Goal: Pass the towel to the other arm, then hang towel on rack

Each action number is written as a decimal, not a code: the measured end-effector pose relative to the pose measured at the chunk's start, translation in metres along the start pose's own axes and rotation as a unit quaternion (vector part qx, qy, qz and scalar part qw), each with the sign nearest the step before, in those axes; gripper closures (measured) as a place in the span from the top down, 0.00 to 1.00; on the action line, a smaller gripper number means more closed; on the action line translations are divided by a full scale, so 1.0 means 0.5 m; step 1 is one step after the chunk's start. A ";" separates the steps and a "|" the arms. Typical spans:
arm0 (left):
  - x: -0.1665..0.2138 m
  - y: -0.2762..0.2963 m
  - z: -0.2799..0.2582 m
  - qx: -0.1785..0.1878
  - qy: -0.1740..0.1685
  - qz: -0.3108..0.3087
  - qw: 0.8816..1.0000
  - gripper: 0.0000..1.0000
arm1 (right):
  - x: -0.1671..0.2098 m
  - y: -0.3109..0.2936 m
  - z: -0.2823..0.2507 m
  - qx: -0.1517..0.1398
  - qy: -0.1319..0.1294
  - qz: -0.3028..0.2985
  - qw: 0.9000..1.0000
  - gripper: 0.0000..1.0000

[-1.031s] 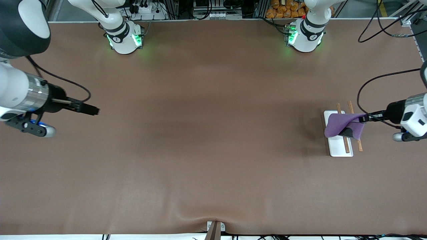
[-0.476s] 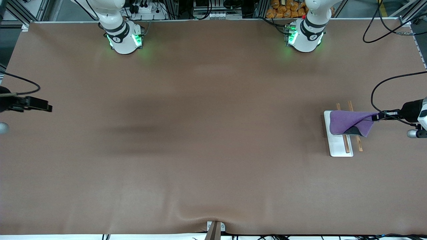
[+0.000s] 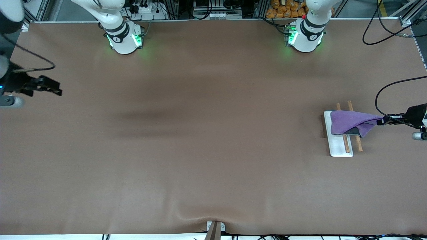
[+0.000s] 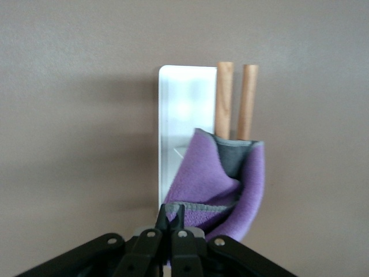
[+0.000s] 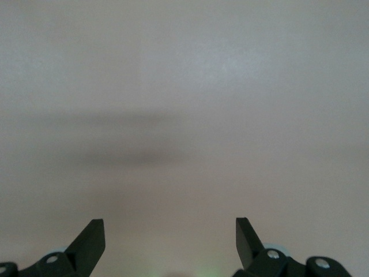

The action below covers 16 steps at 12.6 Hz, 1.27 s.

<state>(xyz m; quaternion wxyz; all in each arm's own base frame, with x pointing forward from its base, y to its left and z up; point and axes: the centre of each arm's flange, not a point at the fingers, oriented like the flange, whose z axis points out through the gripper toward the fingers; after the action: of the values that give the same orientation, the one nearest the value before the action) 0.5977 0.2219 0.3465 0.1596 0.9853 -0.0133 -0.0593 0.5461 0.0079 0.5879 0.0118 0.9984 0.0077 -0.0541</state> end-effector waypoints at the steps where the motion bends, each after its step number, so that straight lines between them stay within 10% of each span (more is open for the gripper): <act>1: 0.004 -0.012 0.007 -0.002 0.000 0.002 1.000 0.18 | -0.011 -0.036 0.003 -0.004 0.004 0.002 1.000 1.00; 8: 0.047 0.020 -0.063 0.014 0.036 0.028 0.999 0.97 | 0.013 -0.082 -0.093 -0.006 0.068 -0.003 0.998 1.00; 16: 0.088 0.429 -0.142 0.068 0.016 -0.043 0.997 1.00 | 0.017 -0.098 -0.122 -0.019 0.084 -0.012 0.996 1.00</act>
<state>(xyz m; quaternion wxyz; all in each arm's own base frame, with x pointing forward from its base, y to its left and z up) 0.6484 0.0386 0.4763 0.0899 0.9944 0.0274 -0.0488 0.5601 0.0587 0.6468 0.0293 0.9989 0.0217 0.0296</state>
